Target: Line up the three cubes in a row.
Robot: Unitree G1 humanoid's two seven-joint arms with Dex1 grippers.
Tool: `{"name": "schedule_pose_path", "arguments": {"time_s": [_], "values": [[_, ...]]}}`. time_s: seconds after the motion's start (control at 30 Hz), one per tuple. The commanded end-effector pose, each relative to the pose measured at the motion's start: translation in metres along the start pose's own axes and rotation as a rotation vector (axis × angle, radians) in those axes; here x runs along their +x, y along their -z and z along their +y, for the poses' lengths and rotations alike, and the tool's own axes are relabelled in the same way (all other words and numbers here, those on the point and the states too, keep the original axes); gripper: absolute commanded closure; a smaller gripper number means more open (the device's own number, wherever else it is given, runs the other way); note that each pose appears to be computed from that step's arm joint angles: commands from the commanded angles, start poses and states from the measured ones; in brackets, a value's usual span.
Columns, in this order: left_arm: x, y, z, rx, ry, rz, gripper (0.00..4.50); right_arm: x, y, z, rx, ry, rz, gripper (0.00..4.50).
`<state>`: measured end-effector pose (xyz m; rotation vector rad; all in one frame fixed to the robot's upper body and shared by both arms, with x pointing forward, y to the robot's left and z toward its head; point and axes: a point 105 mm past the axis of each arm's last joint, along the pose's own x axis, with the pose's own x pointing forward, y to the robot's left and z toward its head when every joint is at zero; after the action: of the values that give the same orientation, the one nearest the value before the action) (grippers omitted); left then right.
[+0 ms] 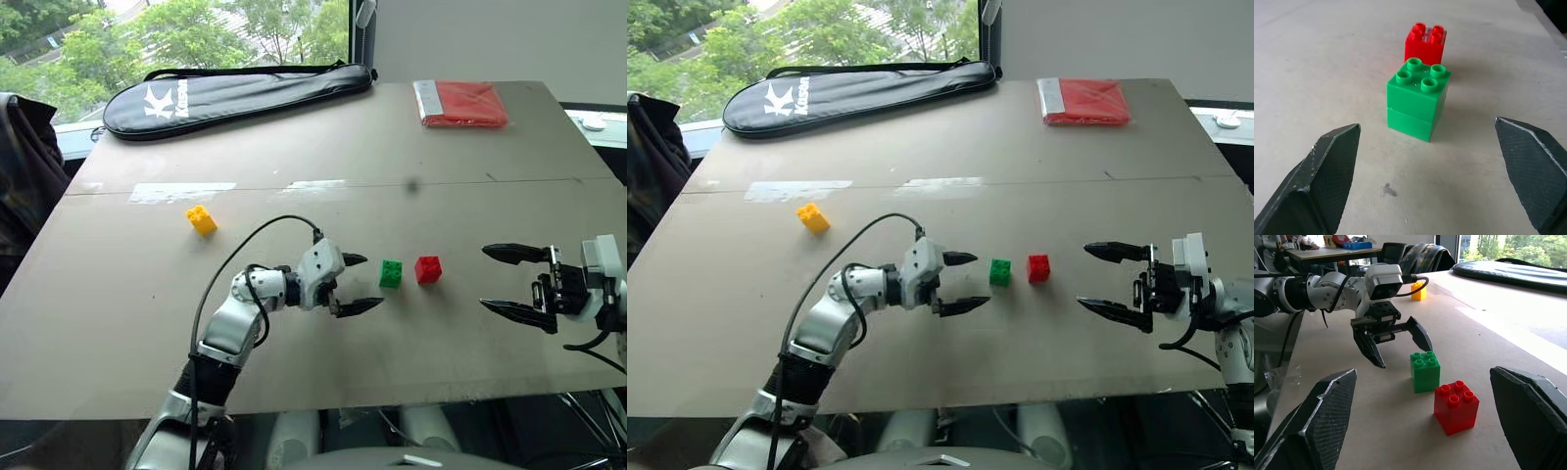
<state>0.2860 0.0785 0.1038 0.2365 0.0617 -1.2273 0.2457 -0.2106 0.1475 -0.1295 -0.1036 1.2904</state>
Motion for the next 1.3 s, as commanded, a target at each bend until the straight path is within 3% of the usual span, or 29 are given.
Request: {"name": "schedule_pose_path", "arguments": {"time_s": [0.03, 0.23, 0.37, 0.93, 1.2, 1.3], "values": [[-0.042, -0.03, 0.027, 0.025, -0.264, -0.122, 0.02, 0.0, -0.012, 0.002, -0.038, -0.015, -0.025, 0.0], [-0.143, -0.022, 0.081, -0.008, -0.943, -0.179, 0.02, 0.007, -0.023, -0.001, -0.041, 0.004, -0.091, 0.0], [-0.177, 0.006, 0.091, -0.021, -1.174, -0.068, 0.02, 0.019, -0.031, -0.004, -0.037, 0.0, -0.137, 0.0], [-0.152, 0.05, 0.133, -0.137, -1.406, 0.094, 0.02, 0.012, -0.027, -0.01, -0.039, 0.013, -0.142, 0.0], [-0.149, 0.058, 0.152, -0.197, -1.516, 0.122, 0.02, 0.006, -0.022, -0.009, -0.044, 0.028, -0.135, 0.0], [-0.149, 0.062, 0.151, -0.233, -1.553, 0.131, 0.81, 0.003, -0.02, -0.008, -0.049, 0.034, -0.127, 0.0]]}}
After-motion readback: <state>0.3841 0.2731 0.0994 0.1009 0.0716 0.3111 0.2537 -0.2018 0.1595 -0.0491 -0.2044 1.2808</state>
